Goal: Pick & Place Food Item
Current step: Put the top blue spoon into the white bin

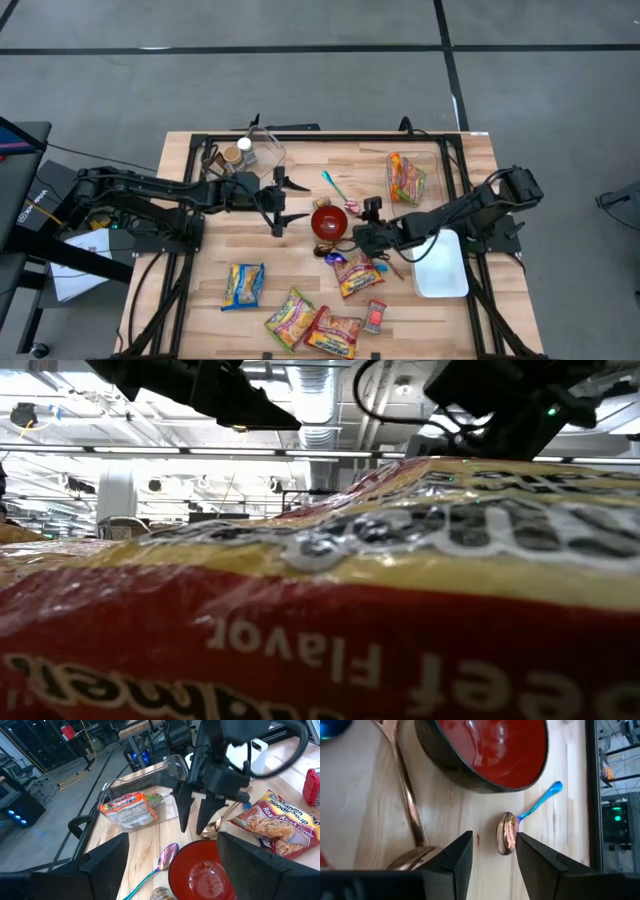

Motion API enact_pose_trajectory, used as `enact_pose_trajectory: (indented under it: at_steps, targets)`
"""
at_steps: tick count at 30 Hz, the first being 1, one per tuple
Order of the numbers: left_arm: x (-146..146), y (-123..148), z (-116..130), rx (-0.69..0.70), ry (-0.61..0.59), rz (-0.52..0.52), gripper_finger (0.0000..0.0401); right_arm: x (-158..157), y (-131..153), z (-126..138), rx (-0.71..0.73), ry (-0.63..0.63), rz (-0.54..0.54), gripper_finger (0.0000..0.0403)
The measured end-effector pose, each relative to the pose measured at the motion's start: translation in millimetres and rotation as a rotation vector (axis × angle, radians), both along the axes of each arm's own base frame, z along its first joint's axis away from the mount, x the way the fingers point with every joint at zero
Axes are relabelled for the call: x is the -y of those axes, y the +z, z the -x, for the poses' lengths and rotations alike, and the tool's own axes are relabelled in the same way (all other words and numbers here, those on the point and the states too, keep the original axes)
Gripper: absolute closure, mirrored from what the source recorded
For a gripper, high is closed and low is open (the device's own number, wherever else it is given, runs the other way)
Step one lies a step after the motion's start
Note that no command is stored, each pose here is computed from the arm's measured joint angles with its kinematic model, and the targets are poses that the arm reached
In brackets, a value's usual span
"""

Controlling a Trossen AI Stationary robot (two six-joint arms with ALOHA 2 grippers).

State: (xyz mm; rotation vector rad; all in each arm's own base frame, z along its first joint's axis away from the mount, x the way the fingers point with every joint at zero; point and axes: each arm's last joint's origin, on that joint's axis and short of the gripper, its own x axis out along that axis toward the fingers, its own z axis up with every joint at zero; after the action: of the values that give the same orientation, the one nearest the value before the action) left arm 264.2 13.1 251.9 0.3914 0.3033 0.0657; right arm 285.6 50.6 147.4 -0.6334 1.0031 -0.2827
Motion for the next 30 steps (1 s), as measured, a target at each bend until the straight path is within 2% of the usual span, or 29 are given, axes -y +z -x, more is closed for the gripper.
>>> enact_pose_trajectory:
  at_steps: [10,19,30]
  targets:
    - [0.0,0.0,0.0,0.000,0.001,0.000,0.0105,16.0,-15.6,-5.3,-0.056,-0.058,0.012,0.0260]
    - [0.0,0.0,0.0,0.000,0.003,-0.001,0.0105,17.3,-15.3,-5.7,-0.055,-0.059,0.013,0.0260]
    - [-0.1,0.0,0.0,0.000,0.003,0.000,0.0105,26.0,-14.4,-10.1,-0.031,-0.059,-0.039,0.0260]
